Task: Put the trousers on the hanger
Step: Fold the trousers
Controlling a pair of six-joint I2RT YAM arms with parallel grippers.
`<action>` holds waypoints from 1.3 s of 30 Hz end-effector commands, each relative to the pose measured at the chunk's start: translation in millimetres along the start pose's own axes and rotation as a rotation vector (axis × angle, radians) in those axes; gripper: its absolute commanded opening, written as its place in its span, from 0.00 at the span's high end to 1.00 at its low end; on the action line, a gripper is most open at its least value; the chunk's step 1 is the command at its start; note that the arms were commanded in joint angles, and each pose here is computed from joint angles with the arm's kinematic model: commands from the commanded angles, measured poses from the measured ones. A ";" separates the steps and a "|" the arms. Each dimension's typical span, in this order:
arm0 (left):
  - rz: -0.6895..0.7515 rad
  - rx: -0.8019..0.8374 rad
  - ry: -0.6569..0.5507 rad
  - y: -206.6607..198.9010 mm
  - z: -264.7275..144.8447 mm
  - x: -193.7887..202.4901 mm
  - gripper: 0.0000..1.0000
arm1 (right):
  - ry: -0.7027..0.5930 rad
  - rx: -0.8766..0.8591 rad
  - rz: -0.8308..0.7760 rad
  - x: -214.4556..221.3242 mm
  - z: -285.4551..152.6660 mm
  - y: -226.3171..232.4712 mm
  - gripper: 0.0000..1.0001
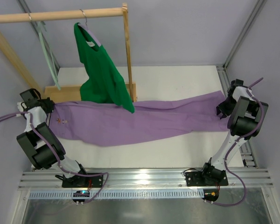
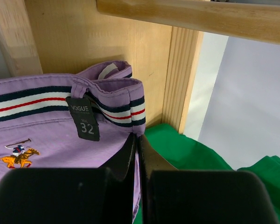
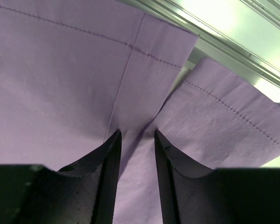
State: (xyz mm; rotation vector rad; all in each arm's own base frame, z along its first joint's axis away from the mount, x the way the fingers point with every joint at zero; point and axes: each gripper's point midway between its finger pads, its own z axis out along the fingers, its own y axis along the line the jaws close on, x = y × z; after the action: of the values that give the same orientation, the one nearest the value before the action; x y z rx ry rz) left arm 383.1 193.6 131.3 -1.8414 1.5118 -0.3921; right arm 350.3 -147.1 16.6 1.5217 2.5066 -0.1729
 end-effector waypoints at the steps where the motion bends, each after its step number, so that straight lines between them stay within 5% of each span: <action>1: 0.012 0.069 -0.039 -17.7 -2.9 -9.7 0.99 | -0.005 0.056 0.010 1.0 2.2 -9.7 0.63; 11: 0.015 0.059 -0.040 -14.8 -4.5 -8.2 0.99 | -0.027 0.089 -0.003 2.5 1.8 -19.9 0.96; 21: 0.017 0.067 -0.049 -17.2 -13.9 -9.4 0.99 | -0.127 0.100 -0.008 -6.6 -35.5 -37.3 0.96; 31: 0.041 0.042 -0.037 -6.2 -11.5 -5.3 1.00 | -0.058 0.126 -0.028 21.2 -14.3 -50.4 0.95; 39: 0.045 0.052 -0.019 -8.8 -12.6 -1.9 1.00 | -0.059 0.069 -0.039 24.2 -18.7 -44.2 0.79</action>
State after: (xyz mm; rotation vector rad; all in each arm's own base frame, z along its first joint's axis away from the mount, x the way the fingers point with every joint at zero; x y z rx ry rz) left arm 378.7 190.8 129.3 -1.8306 1.5272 -0.3784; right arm 290.0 -142.6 16.1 1.5041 2.5589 -0.3560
